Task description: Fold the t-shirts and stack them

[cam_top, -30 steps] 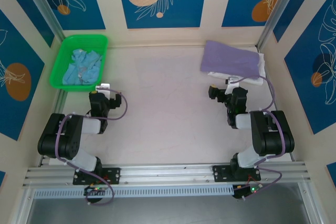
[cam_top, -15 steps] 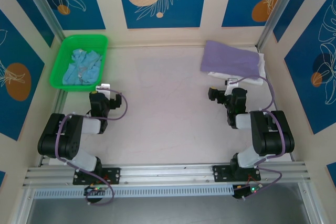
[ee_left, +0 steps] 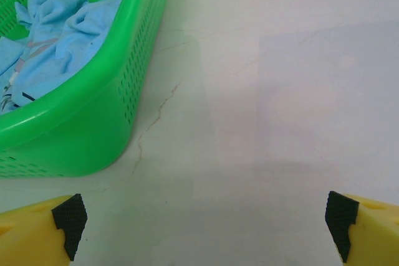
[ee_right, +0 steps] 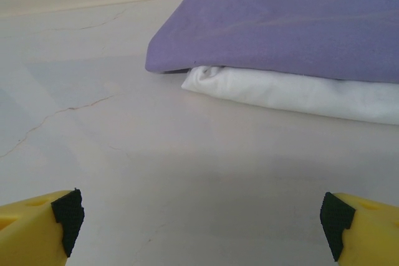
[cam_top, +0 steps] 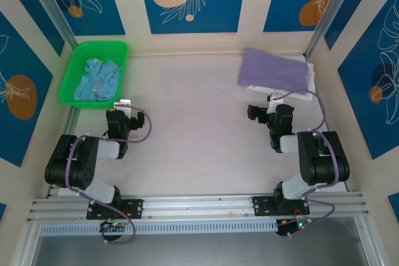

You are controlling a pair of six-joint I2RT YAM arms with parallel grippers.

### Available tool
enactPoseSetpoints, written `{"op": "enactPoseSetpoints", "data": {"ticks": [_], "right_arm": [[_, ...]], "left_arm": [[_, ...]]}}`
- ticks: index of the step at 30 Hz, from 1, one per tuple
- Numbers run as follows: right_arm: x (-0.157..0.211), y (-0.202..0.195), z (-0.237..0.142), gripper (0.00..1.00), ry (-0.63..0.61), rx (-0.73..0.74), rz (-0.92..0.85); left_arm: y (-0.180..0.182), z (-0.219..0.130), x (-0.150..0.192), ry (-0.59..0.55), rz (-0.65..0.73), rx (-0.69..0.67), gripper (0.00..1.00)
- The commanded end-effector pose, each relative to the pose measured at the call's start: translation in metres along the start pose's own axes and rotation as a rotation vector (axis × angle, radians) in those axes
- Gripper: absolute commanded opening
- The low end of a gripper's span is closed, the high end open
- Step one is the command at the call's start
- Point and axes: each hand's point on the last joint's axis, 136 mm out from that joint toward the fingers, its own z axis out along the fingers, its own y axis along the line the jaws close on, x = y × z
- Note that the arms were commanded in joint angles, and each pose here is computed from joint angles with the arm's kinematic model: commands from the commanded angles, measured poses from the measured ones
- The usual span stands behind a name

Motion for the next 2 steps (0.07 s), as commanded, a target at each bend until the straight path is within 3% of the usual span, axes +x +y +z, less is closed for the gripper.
{"op": "enactPoseSetpoints", "data": {"ticks": [1, 2], "right_arm": [[-0.0057, 0.0016, 0.0000, 0.99, -0.015, -0.015, -0.015], [-0.0056, 0.0018, -0.0005, 0.99, -0.016, -0.013, -0.016]], "left_arm": [[-0.0013, 0.0005, -0.0083, -0.026, -0.015, 0.018, 1.00], [-0.0013, 0.0005, -0.0083, -0.026, -0.015, 0.018, 1.00]]}}
